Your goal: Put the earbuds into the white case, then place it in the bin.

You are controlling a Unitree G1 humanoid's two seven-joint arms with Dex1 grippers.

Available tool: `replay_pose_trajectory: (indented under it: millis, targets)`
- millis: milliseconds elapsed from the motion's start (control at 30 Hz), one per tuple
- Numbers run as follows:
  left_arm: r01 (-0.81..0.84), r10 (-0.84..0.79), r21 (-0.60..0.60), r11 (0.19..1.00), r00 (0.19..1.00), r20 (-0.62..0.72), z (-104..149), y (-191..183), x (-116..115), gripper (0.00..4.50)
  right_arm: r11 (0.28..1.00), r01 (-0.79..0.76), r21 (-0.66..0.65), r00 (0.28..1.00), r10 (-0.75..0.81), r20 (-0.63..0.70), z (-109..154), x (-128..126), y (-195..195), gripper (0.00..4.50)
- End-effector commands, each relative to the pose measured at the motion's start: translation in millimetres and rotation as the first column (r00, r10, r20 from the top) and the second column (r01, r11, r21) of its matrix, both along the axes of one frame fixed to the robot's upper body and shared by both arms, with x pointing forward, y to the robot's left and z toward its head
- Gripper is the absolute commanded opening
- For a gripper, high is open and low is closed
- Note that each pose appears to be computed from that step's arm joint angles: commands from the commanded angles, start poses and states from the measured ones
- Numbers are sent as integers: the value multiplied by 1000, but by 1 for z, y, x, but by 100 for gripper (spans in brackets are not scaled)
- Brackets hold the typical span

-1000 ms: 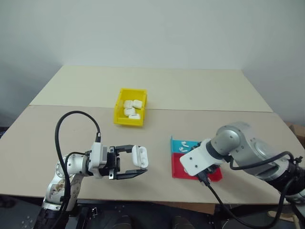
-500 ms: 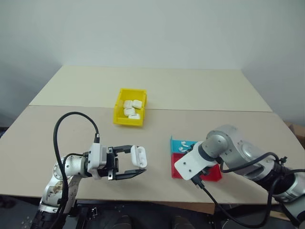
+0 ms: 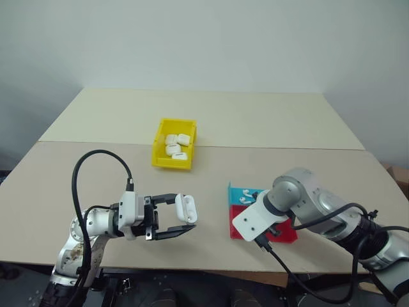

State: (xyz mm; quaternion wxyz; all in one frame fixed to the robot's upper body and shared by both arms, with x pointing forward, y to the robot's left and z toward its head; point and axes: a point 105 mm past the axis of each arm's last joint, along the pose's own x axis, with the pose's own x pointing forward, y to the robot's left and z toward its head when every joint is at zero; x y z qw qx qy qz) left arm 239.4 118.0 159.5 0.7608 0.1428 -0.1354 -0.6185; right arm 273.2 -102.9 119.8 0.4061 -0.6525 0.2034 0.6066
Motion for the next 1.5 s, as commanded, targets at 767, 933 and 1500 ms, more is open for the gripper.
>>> replay_pose_trajectory:
  millis: [767, 933, 1500]
  targets:
    - [-2, -1, 46, 999, 999, 48, 5, -2, -4, 275, 999, -45, -18, 999, 46, 26, 0, 0, 1, 90]
    - [3, -5, 38, 999, 999, 54, 6, -2, -4, 275, 999, -32, -8, 999, 33, 28, 0, 0, 1, 90]
    - [155, -141, -151, 976, 985, 103, 61, -43, -9, 275, 715, 194, 672, 970, -242, -23, 128, -19, -26, 90]
